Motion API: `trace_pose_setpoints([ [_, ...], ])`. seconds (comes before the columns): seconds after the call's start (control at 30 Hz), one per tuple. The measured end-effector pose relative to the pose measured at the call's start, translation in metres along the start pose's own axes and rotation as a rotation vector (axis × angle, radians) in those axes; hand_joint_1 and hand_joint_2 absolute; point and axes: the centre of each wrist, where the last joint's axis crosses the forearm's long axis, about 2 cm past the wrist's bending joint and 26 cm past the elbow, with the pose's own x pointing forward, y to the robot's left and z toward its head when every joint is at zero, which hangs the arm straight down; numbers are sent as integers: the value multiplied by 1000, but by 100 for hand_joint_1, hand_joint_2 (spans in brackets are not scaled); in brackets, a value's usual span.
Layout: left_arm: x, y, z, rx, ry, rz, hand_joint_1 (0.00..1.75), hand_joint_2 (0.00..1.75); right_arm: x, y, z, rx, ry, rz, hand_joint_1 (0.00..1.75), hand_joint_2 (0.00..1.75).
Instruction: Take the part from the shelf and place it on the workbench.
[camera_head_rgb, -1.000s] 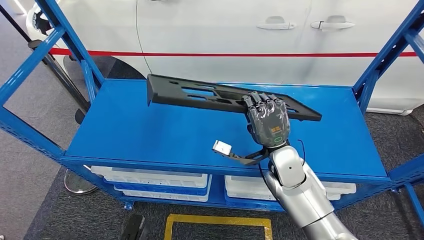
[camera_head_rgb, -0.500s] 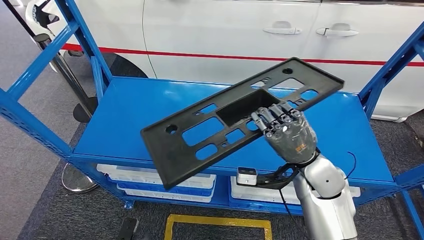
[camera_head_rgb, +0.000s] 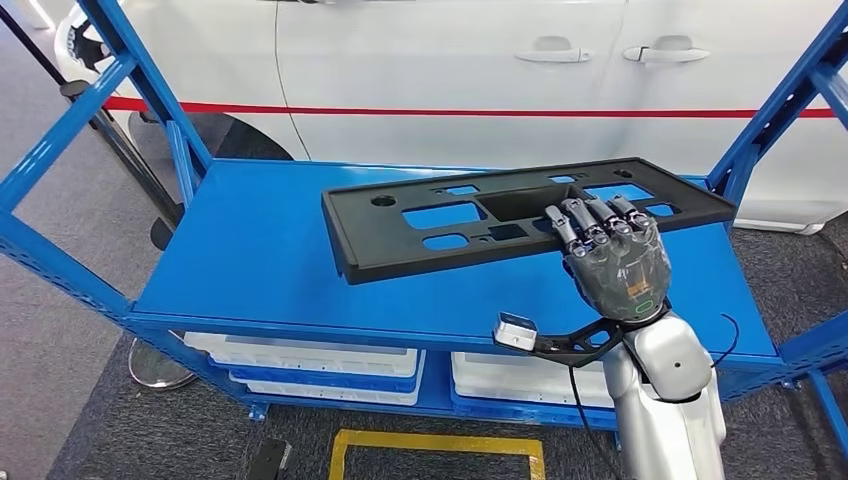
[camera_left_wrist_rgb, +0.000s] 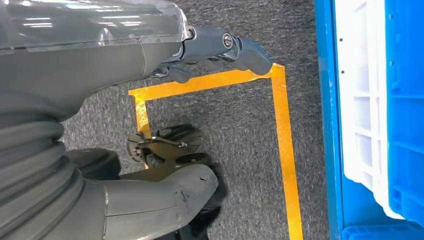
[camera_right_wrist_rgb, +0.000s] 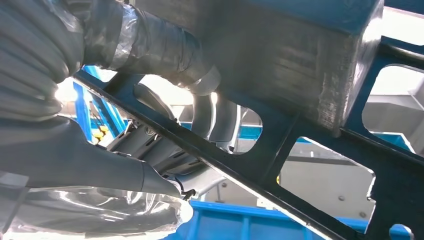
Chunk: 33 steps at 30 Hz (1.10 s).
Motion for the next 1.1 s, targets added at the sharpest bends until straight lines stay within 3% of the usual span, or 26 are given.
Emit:
trace_pose_setpoints([
  [0.97,3,-2,-1,-4,8,-29,0,175,0,1,-3,-5,34,-2,175,175],
  [1.1,3,-1,-2,27,44,-25,0,175,1,0,-5,-13,6,-4,175,175],
])
